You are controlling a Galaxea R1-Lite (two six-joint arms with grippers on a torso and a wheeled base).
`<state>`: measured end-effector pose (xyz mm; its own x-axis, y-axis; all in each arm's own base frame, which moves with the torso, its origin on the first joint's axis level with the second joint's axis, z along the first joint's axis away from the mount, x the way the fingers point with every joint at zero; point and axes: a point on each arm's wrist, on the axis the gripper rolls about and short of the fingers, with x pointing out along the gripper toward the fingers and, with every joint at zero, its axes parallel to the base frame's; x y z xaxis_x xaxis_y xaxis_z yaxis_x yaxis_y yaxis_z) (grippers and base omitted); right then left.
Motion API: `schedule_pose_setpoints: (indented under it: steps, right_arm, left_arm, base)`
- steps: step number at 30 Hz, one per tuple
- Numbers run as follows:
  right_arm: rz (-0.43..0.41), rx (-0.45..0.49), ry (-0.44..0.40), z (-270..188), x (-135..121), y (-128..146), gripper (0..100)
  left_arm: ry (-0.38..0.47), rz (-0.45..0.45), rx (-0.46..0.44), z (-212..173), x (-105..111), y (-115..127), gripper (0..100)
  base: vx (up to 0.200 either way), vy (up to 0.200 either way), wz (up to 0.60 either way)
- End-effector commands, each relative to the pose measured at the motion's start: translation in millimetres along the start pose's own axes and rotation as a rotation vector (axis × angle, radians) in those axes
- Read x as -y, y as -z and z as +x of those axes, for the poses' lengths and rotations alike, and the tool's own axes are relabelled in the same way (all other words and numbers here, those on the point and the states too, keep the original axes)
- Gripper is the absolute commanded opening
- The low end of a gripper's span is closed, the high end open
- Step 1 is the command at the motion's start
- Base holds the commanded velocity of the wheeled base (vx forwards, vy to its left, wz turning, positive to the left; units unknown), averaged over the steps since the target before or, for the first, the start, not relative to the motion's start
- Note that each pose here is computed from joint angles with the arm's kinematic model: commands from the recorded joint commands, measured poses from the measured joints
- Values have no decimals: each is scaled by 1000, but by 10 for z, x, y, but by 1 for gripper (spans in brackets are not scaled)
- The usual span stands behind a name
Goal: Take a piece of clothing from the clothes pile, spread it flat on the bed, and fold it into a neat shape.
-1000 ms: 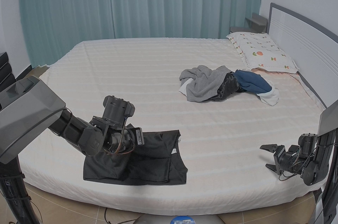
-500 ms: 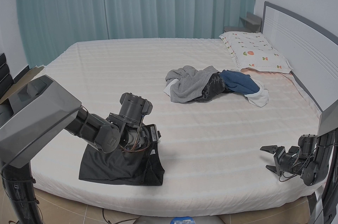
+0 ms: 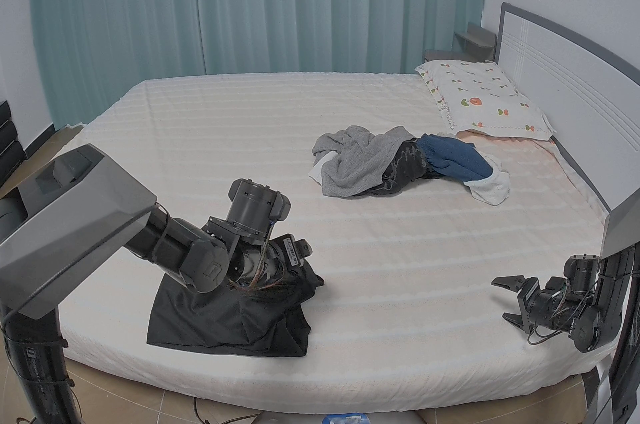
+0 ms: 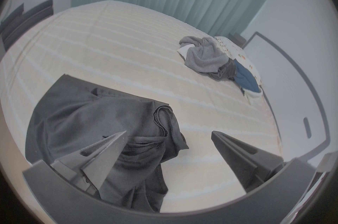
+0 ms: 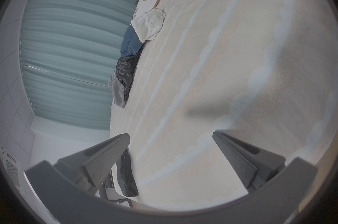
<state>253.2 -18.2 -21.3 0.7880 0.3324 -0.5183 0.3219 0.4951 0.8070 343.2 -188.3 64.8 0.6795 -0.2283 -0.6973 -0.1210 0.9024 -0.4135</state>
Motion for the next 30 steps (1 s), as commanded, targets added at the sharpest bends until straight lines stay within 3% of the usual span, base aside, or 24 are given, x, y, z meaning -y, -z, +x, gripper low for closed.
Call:
schedule_pose_setpoints:
  steps: [1, 5, 10, 15, 27, 30]
  right_arm:
    - [-2, -1, 1, 2, 3, 1, 100]
    - [-1, -1, 1, 2, 3, 1, 100]
    - [-2, -1, 1, 2, 3, 1, 100]
    - [-4, -1, 1, 2, 3, 1, 100]
    - [-52, 8, 30, 39, 19, 43, 100]
    - [-107, 18, 8, 50, -143, 152, 100]
  left_arm:
    - [-5, -123, -1, -171, -357, -180, 100]
    - [21, -254, -1, -232, -656, -231, 100]
    - [35, -322, 4, -218, -1017, -154, 100]
    - [79, -362, 88, -267, -1171, -168, 100]
    - [105, -455, 72, -327, -1441, -300, 100]
    - [113, -471, 65, -314, -1511, -334, 100]
  base:
    - [0, 0, 0]
    - [0, 0, 0]
    - [0, 0, 0]
    - [0, 0, 0]
    - [0, 167, 0]
    - [0, 200, 0]
